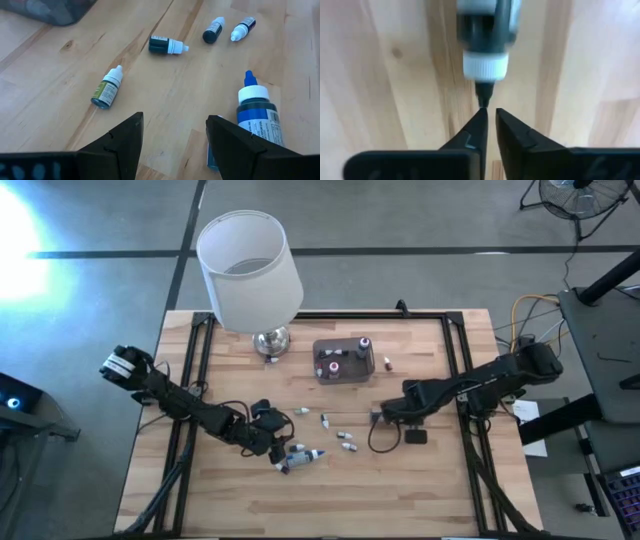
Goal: Pick & Place food coloring
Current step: Put the large black food coloring bottle into the bin
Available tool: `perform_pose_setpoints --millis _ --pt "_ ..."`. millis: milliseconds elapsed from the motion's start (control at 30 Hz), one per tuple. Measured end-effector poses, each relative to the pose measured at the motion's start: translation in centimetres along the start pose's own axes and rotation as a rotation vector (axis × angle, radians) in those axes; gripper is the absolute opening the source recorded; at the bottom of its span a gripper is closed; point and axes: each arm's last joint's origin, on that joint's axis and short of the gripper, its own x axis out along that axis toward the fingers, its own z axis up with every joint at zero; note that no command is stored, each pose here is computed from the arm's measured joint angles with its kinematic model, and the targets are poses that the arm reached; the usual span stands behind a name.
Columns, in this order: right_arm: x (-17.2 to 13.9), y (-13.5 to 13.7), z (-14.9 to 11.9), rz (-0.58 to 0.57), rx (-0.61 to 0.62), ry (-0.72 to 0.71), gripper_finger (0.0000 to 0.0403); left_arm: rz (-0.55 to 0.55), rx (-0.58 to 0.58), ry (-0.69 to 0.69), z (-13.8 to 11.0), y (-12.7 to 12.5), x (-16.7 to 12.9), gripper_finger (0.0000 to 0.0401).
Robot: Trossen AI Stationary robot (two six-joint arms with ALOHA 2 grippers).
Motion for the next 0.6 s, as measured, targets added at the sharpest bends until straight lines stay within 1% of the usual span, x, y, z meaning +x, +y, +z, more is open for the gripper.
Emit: perform_pose_setpoints --millis 100,167,233,333,467,600 --pt "-0.5 -0.1 0.0 0.01 -0.001 -0.024 0.0023 0.001 0.001 0.0 0.0 0.0 0.0 0.0194" --pt "-0.5 -0.3 0.0 0.015 0.049 -0.021 0.0037 0.001 0.0 0.0 0.0 0.0 0.0 0.0194" --pt "-0.4 -0.7 0.0 0.035 0.099 -0.009 0.0064 0.001 -0.001 0.0 0.0 0.0 0.0 0.0194" --pt "-0.2 -0.7 0.3 0.053 0.105 -0.018 0.0118 0.001 0.0 0.0 0.0 0.0 0.0 0.0194" --pt "-0.2 -0.5 0.7 0.074 0.043 -0.061 0.0192 0.001 -0.001 0.0 0.0 0.0 0.0 0.0194" --pt "0.1 -0.5 1.1 0.079 -0.005 -0.1 0.0244 0.0 -0.001 0.0 0.0 0.0 0.0 0.0194"
